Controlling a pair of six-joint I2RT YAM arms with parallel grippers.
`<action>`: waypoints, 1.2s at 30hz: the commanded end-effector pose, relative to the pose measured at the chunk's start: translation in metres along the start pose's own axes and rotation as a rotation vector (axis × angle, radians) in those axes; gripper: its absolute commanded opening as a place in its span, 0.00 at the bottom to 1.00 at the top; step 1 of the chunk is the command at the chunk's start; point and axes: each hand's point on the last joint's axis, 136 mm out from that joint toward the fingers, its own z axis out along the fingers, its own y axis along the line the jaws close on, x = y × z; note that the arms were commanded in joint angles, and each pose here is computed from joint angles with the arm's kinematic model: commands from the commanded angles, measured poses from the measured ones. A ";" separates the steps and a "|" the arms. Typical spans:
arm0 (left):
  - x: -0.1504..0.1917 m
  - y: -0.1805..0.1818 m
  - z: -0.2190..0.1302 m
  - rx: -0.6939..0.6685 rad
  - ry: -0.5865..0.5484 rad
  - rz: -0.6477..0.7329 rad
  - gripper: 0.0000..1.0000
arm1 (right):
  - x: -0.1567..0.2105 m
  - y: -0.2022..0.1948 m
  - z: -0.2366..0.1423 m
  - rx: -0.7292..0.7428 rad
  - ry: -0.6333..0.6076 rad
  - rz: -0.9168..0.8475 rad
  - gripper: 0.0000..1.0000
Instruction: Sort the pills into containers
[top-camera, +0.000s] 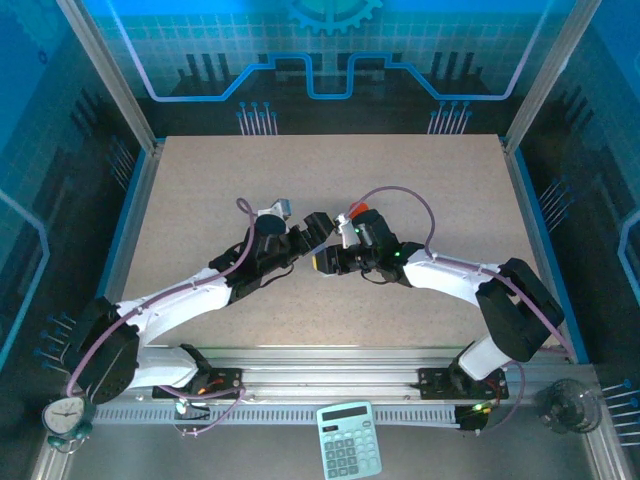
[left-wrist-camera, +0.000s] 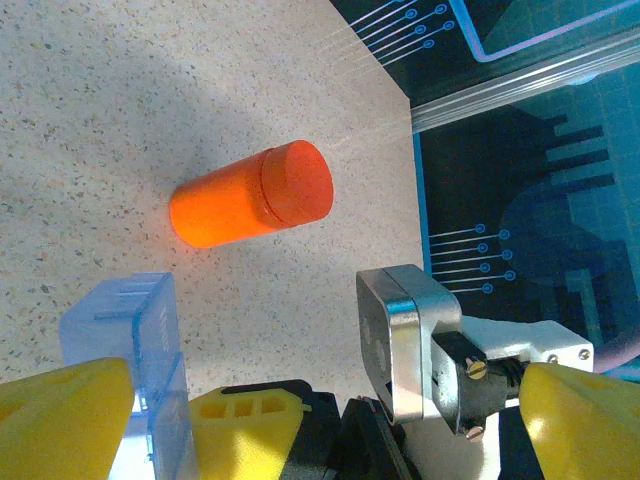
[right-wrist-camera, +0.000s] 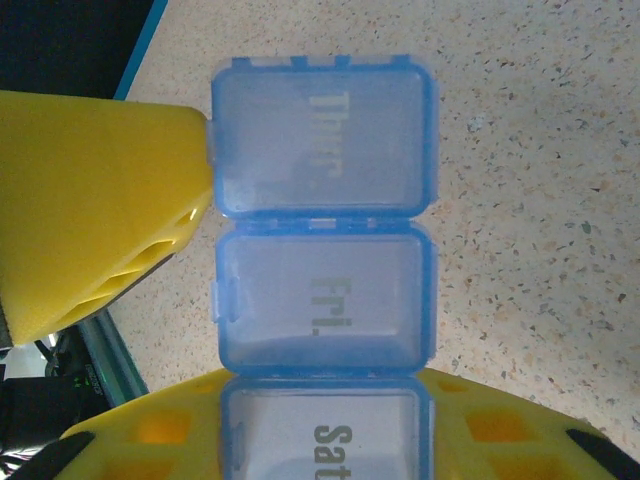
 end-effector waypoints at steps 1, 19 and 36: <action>0.002 -0.037 0.000 0.134 0.020 -0.023 0.99 | -0.007 0.021 0.003 -0.065 -0.017 -0.037 0.33; -0.050 -0.004 -0.046 0.002 -0.162 0.029 0.99 | 0.007 -0.025 0.001 0.067 0.044 -0.066 0.34; -0.055 0.067 -0.051 -0.162 -0.142 0.026 0.99 | 0.037 -0.079 0.023 0.320 0.290 -0.373 0.41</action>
